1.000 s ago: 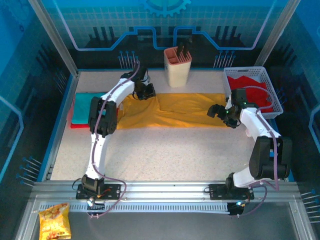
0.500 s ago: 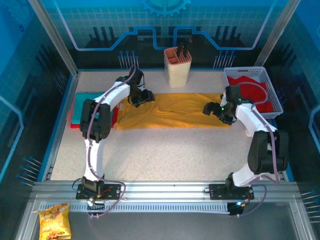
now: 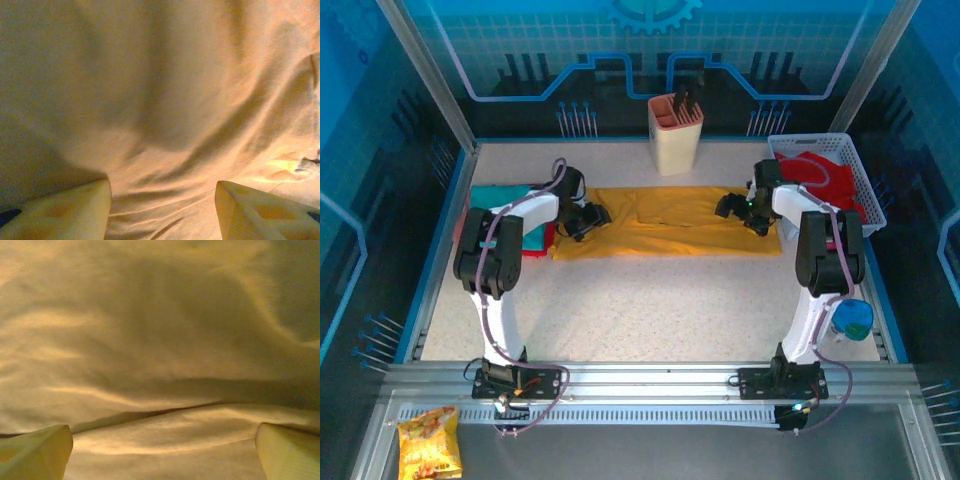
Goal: Fold and stack the t-shirts
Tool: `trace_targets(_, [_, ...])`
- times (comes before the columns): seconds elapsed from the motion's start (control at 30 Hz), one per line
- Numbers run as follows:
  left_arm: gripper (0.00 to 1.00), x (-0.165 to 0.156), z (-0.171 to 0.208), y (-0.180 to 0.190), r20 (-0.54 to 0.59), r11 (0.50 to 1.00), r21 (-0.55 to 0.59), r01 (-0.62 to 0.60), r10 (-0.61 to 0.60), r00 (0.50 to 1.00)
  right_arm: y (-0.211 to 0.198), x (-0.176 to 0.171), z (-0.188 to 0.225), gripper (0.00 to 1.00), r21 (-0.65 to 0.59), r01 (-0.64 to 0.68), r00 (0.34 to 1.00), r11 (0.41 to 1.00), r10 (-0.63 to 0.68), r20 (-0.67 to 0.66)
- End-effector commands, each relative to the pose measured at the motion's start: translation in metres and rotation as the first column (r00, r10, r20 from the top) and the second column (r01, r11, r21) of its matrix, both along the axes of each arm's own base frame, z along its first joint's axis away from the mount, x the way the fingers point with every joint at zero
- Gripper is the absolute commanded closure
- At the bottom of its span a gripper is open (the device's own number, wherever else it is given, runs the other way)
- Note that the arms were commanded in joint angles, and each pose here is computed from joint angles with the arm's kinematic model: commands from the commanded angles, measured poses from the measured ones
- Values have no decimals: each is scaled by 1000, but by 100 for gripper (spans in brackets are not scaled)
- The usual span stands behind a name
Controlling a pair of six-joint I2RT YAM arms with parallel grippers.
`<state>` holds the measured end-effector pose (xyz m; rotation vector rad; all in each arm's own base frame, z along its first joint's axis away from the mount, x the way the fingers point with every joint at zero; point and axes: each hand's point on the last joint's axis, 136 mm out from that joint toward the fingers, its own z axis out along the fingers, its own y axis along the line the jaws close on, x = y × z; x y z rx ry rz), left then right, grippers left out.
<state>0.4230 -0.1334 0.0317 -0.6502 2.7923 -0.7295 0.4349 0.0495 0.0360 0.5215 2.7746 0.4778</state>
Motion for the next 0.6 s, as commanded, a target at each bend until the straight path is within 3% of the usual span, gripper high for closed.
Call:
trace_targets(0.0, [43, -9, -13, 25, -29, 998, 47, -38, 40, 999, -22, 4, -5, 5, -12, 55, 998, 998, -56, -26])
trace_targets(0.13, [43, -4, -6, 37, -13, 998, 37, -52, 53, 999, -25, 3, 4, 5, -27, 57, 998, 998, -58, -13])
trace_targets(0.43, [43, 29, 76, 19, 136, 999, -44, -2, 8, 991, -6, 22, 58, 4, -207, -58, 992, 977, 79, 96])
trace_targets(0.57, [43, 42, 78, 2, 141, 999, -42, 31, -25, 990, -4, 38, 53, 5, -238, -79, 992, 968, 101, 82])
